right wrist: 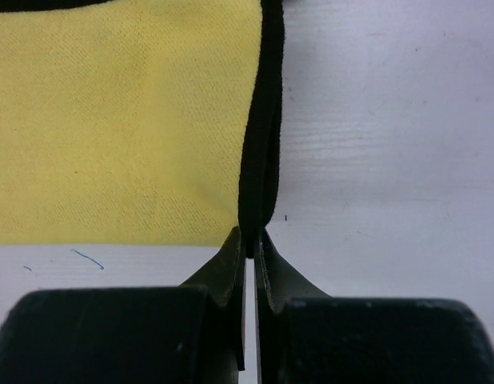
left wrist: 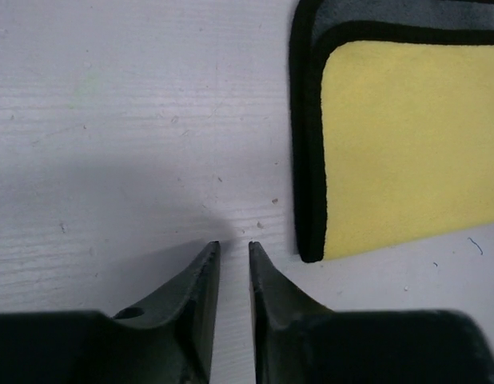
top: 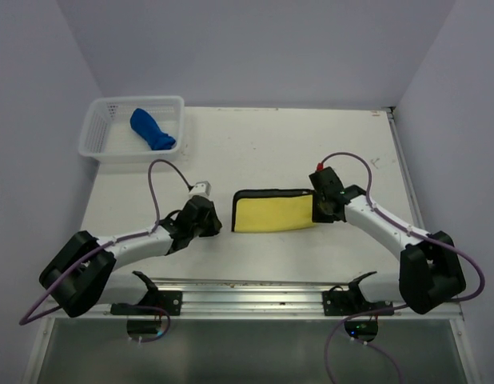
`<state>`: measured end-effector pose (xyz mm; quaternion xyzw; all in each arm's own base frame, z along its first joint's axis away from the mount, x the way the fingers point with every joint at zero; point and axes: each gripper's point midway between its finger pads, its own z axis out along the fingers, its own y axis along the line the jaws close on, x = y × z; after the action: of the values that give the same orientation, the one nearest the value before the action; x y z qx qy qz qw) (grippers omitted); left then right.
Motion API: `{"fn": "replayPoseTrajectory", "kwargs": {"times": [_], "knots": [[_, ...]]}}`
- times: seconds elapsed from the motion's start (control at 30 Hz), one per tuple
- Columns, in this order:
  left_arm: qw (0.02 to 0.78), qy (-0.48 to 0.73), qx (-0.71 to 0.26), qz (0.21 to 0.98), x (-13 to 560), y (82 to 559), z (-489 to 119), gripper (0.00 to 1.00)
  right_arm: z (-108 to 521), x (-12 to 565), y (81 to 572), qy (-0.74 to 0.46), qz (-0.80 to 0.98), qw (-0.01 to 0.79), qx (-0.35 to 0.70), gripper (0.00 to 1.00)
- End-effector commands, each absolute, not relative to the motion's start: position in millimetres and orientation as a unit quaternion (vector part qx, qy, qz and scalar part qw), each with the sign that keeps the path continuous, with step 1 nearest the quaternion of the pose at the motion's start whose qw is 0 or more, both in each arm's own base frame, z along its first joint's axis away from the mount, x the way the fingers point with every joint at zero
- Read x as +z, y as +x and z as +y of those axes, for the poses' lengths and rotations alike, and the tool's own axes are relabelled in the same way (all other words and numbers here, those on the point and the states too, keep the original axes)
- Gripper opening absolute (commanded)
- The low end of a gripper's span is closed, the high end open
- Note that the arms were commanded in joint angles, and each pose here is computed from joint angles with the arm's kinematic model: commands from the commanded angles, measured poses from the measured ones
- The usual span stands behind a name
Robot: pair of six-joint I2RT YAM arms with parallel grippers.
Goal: Roll the towels
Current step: Fold the towel
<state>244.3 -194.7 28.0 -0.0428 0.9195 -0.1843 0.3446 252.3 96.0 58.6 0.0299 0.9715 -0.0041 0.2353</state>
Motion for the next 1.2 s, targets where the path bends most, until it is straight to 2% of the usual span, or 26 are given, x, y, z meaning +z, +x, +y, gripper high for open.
{"fn": "replayPoseTrajectory", "kwargs": {"times": [0.0,0.1,0.5,1.17], "knots": [[0.33,-0.042,-0.199,0.922,25,246,-206,0.18,85,64,246,0.02,0.971,0.236,-0.024,0.0],[0.318,-0.036,-0.222,0.921,20,242,-215,0.13,98,68,249,0.014,0.971,0.24,0.01,0.0],[0.311,-0.012,-0.254,0.916,19,247,-234,0.13,155,99,270,-0.035,0.961,0.271,0.031,0.0],[0.296,-0.012,-0.279,0.914,12,236,-238,0.14,259,104,278,-0.119,0.957,0.252,0.077,0.0]]}}
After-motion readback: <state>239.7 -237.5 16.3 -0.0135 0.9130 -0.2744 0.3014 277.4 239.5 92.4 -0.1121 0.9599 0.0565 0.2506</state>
